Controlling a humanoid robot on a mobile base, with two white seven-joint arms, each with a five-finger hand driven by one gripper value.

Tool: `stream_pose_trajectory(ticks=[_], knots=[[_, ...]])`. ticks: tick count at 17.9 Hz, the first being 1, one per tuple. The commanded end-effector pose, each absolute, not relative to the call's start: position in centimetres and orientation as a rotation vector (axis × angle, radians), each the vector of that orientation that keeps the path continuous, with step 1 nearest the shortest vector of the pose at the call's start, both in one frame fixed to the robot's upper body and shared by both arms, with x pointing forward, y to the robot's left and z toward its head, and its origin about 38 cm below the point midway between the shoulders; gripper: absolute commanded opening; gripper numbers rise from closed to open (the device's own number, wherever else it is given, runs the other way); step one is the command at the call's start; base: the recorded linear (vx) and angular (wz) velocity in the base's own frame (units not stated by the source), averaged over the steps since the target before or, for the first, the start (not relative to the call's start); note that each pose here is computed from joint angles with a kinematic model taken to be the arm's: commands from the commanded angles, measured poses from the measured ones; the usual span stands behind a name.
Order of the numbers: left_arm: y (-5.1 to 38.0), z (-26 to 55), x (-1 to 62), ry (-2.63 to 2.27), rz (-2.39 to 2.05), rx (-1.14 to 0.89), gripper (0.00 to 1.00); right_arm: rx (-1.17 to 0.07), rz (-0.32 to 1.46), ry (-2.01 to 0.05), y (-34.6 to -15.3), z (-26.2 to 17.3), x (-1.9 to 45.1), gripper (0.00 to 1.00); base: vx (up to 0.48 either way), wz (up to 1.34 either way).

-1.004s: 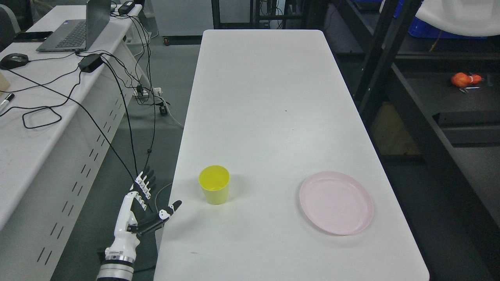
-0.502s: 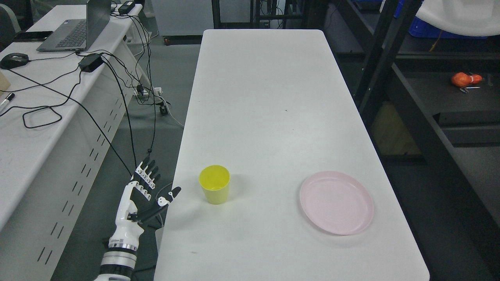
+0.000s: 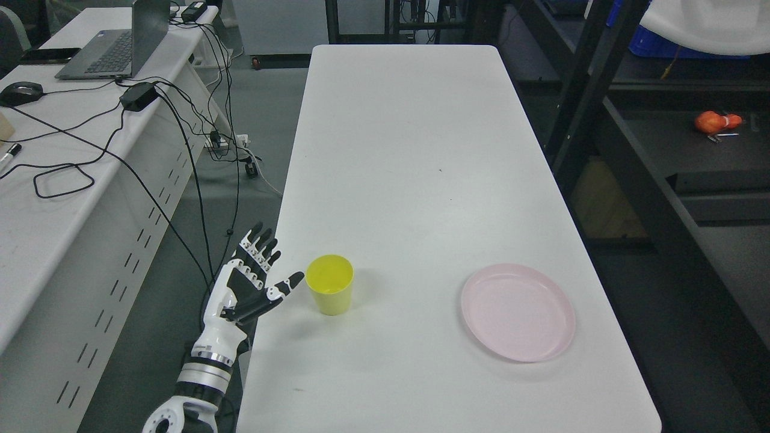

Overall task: Place yellow IKEA cup on middle right shelf
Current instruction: 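Close the left hand fingers around the yellow cup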

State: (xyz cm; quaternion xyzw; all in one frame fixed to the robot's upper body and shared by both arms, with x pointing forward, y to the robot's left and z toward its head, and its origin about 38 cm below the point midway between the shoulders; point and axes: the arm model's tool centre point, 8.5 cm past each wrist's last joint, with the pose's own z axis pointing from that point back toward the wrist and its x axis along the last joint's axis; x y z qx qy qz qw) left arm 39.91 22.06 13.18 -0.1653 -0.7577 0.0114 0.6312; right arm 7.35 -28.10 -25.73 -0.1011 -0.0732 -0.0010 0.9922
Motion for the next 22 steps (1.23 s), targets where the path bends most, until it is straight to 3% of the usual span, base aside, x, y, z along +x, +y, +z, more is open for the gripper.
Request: stream_pose_trajectory(ticks=[1, 9, 22], knots=[[19.6, 12.6, 40.2, -1.691, -0.102, -0.391, 0.99, -0.216, -0.008, -0.132, -29.1, -25.7, 6.4, 1.00, 0.000, 0.00], [20.0, 11.4, 40.9, -1.626, -0.153, -0.303, 0.99, -0.216, -0.008, -0.132, -29.1, -25.7, 6.4, 1.00, -0.001, 0.00], [16.8, 10.5, 42.7, -1.580, -0.308, -0.266, 0.99, -0.216, -0.008, -0.132, -29.1, -25.7, 6.4, 1.00, 0.000, 0.00]])
